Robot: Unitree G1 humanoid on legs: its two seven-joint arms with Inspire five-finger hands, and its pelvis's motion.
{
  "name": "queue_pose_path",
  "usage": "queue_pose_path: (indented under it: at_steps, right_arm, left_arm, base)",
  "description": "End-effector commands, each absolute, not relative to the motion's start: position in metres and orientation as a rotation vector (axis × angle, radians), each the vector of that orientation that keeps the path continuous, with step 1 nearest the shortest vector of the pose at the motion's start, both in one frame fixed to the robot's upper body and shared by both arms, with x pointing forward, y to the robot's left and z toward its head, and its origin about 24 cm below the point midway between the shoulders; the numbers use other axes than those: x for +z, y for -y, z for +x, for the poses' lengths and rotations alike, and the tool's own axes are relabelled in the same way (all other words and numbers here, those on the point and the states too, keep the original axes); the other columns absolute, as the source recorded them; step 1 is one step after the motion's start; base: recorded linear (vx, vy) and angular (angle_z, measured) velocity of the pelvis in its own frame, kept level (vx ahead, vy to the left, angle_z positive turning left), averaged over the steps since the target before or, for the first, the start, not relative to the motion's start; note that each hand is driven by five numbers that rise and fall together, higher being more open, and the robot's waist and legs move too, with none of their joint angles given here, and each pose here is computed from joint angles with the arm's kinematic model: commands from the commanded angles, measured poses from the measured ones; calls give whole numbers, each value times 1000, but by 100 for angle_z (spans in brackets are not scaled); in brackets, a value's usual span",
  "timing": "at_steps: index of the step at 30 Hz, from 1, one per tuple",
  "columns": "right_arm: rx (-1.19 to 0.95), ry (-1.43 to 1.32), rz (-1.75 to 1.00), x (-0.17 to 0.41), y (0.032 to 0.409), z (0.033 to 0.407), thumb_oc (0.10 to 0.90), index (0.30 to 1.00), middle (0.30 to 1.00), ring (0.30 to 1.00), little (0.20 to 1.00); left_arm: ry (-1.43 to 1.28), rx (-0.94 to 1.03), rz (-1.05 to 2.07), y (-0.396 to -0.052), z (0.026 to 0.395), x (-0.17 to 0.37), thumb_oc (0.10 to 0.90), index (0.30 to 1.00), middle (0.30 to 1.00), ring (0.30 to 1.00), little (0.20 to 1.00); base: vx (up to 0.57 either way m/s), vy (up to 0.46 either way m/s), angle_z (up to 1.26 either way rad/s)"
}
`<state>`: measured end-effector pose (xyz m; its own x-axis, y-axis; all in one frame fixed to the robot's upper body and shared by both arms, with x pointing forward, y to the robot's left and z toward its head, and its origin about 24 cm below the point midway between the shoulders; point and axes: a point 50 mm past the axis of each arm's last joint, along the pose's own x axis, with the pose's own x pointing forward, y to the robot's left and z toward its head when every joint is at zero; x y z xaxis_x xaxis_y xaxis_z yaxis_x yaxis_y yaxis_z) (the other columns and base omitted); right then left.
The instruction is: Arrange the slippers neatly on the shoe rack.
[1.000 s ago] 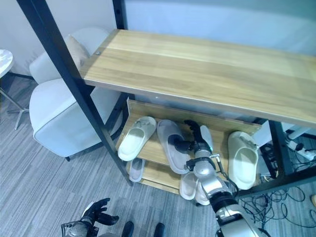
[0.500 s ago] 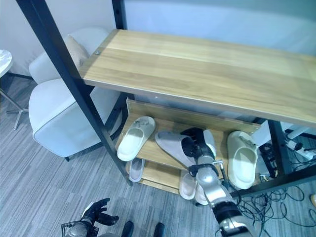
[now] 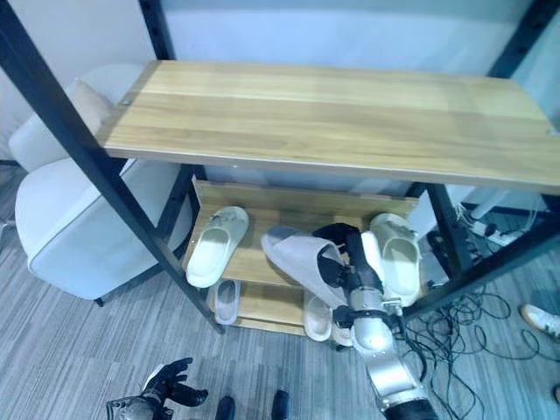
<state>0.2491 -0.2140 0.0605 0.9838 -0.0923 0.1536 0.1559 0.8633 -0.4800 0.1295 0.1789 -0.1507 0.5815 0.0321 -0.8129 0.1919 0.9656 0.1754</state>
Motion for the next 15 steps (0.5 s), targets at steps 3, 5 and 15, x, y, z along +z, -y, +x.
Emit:
queue_pose_path:
  at_steps: [3, 5, 15]
  right_arm:
    - [30, 424, -379, 113, 188, 244, 400, 300, 300, 300, 300]
    - [86, 420, -365, 112, 182, 238, 400, 300, 300, 300, 300]
    - [250, 405, -494, 105, 173, 232, 400, 300, 300, 300, 300]
  left_arm:
    - [-1069, -146, 303, -175, 91, -164, 800, 900, 900, 900, 900]
    - [-1067, -147, 304, -175, 91, -164, 800, 900, 900, 900, 900]
    - [-965, -155, 322, -176, 117, -155, 800, 900, 900, 900, 900]
  base:
    - [-39, -8, -17]
    - [-43, -11, -11]
    - [-118, -20, -8]
